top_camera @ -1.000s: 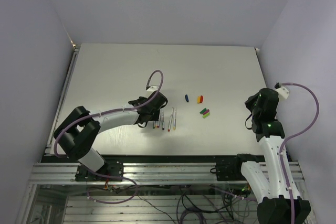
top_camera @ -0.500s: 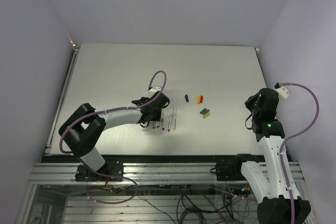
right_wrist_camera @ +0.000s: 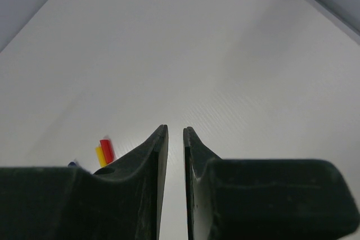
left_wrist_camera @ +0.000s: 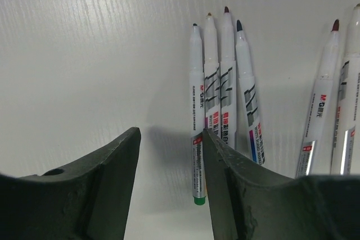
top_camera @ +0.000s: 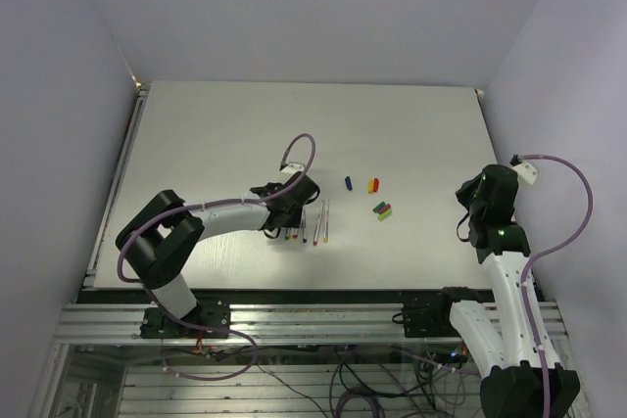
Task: Insert the pens into the pen caps
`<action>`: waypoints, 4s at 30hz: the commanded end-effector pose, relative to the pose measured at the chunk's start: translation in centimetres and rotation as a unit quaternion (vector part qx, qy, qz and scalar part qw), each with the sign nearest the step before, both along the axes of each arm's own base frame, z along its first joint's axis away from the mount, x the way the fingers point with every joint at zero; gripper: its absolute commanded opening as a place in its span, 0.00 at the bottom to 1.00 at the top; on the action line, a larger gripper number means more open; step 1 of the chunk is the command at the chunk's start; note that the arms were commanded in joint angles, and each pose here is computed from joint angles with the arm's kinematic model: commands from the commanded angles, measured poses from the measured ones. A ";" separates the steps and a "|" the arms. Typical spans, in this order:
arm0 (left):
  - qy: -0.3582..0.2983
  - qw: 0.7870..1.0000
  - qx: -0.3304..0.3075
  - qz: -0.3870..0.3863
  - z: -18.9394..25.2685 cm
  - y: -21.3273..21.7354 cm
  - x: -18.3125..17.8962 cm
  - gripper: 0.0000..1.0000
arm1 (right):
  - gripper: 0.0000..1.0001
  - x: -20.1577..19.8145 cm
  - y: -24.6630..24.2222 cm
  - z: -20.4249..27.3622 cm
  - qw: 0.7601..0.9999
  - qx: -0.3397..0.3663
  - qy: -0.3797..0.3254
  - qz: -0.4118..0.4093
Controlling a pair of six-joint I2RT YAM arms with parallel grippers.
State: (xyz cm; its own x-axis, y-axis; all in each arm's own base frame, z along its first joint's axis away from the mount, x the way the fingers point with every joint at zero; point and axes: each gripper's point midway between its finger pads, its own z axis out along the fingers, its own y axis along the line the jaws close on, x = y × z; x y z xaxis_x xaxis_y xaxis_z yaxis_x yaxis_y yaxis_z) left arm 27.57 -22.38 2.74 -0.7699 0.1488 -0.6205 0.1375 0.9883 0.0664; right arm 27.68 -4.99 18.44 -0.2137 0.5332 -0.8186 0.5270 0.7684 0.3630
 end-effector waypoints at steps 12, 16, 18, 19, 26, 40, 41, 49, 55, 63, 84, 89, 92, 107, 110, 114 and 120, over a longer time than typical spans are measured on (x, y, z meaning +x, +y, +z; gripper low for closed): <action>0.030 0.999 0.018 -0.003 -1.0 0.4 -1.6 0.54 | 0.17 0.0 0.3 -0.2 1.000 0.001 0.003 0.008; 0.043 0.999 0.023 0.002 -1.5 1.1 -2.4 0.52 | 0.17 0.0 0.3 -0.1 1.000 0.001 0.003 0.009; 0.049 0.998 0.026 0.004 -2.0 1.4 -2.8 0.51 | 0.17 0.0 0.4 -0.1 1.000 0.002 0.003 0.010; 0.051 0.998 0.027 0.004 -2.2 1.5 -2.9 0.50 | 0.17 0.0 0.4 -0.2 1.000 0.002 0.003 0.011; 0.066 0.997 0.029 0.011 -3.2 1.5 -3.4 0.45 | 0.17 -0.1 0.5 -0.2 1.000 0.003 0.004 0.013; 0.106 0.992 0.062 0.038 -5.1 2.9 -4.8 0.07 | 0.17 -0.5 0.3 0.3 1.000 0.000 -0.001 0.006; 0.110 0.991 0.063 0.042 -5.3 3.1 -5.0 0.07 | 0.17 -0.5 0.3 0.3 1.000 0.000 -0.001 0.006; 0.092 0.992 0.055 0.066 -4.6 3.7 -4.9 0.07 | 0.15 -0.3 0.8 -0.1 0.999 0.001 0.019 0.026; 0.027 0.994 0.076 0.071 -1.0 4.2 -2.5 0.07 | 0.19 0.6 1.5 -0.5 0.998 0.009 0.035 0.051; -0.067 0.994 0.034 0.084 5.1 2.8 0.9 0.07 | 0.18 1.9 3.8 -1.8 0.992 0.037 0.048 0.111; -0.153 0.984 -0.086 0.022 10.7 -1.5 3.3 0.07 | 0.32 4.5 16.9 -7.2 0.957 0.001 0.141 0.254; -0.139 0.988 -0.066 0.011 9.9 -1.2 3.0 0.07 | 0.37 4.7 17.6 -9.3 0.952 0.009 0.168 0.254; -0.135 0.988 -0.070 0.005 9.7 -1.3 2.8 0.07 | 0.40 5.0 18.0 -10.3 0.950 0.012 0.178 0.256; -0.123 0.991 -0.052 -0.004 8.6 -1.1 2.5 0.07 | 0.45 7.4 17.9 -12.4 0.952 -0.016 0.201 0.232; -0.124 0.991 -0.051 0.001 8.6 -0.8 2.4 0.07 | 0.47 7.4 18.1 -13.0 0.950 -0.013 0.209 0.232; -0.122 0.991 -0.048 0.007 8.3 -0.4 2.2 0.07 | 0.49 7.1 18.0 -13.9 0.948 -0.011 0.221 0.229; -0.119 0.992 -0.046 0.013 8.0 0.0 2.0 0.07 | 0.51 6.6 18.1 -14.8 0.944 -0.004 0.231 0.234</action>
